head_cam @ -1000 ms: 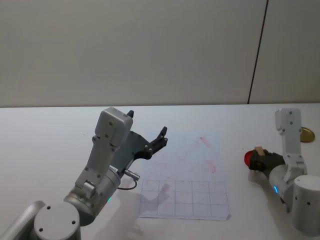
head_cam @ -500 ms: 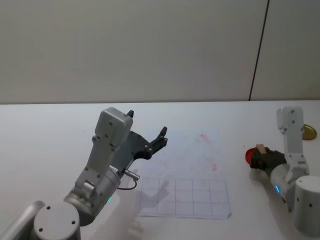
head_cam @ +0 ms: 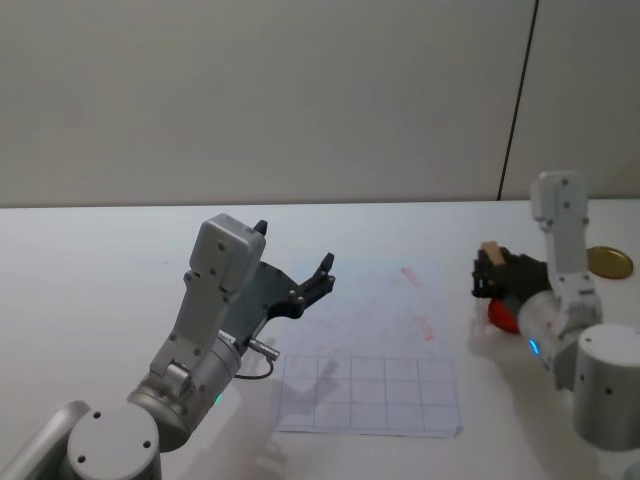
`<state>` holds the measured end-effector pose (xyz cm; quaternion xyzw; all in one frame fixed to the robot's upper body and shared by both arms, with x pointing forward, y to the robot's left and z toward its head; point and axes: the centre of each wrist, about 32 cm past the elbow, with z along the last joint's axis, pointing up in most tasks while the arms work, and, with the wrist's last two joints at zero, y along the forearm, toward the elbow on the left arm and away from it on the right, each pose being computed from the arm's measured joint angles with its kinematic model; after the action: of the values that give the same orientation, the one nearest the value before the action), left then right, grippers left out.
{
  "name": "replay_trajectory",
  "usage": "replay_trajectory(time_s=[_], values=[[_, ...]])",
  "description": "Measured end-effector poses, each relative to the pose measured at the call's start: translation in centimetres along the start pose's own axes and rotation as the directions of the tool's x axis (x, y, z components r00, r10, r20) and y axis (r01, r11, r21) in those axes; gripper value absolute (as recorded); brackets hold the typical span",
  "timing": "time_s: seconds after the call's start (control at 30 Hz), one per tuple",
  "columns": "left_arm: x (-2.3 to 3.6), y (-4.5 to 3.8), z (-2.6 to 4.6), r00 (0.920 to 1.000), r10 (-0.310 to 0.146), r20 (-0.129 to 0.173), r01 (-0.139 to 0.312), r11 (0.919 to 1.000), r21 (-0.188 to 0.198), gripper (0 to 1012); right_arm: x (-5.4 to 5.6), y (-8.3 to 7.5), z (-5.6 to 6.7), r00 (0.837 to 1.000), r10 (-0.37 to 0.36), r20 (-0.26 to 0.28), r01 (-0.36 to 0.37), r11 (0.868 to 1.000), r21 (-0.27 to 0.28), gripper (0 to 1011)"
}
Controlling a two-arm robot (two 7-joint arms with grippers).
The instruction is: Use the one hand to pick up the stamp and affix it onto the A4 paper.
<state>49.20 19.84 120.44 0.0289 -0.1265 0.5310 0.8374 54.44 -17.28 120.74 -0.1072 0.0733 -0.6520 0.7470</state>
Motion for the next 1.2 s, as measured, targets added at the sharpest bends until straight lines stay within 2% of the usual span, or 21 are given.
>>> replay_trajectory(time_s=[0.23, 0.43, 0.57, 0.83, 1.2], values=[[0.00, 0.00, 0.00, 1.0000, 0.000, 0.000, 0.000, 1.0000, 0.000, 993, -1.4, 0.5, 0.8, 0.997, 0.070, 0.019, -0.070, 0.998, 0.010, 220], [0.00, 0.00, 0.00, 1.0000, 0.000, 0.000, 0.000, 1.0000, 0.000, 993, -2.6, 1.5, 1.1, 0.992, 0.123, 0.029, -0.123, 0.992, -0.016, 219], [0.00, 0.00, 0.00, 1.0000, 0.000, 0.000, 0.000, 1.0000, 0.000, 993, -3.4, 2.5, 1.0, 0.988, 0.148, 0.038, -0.145, 0.988, -0.052, 220], [0.00, 0.00, 0.00, 1.0000, 0.000, 0.000, 0.000, 1.0000, 0.000, 993, -4.2, 4.2, 0.5, 0.986, 0.158, 0.050, -0.151, 0.982, -0.114, 220], [0.00, 0.00, 0.00, 1.0000, 0.000, 0.000, 0.000, 1.0000, 0.000, 993, -4.6, 6.1, -0.4, 0.986, 0.156, 0.062, -0.142, 0.972, -0.187, 220]])
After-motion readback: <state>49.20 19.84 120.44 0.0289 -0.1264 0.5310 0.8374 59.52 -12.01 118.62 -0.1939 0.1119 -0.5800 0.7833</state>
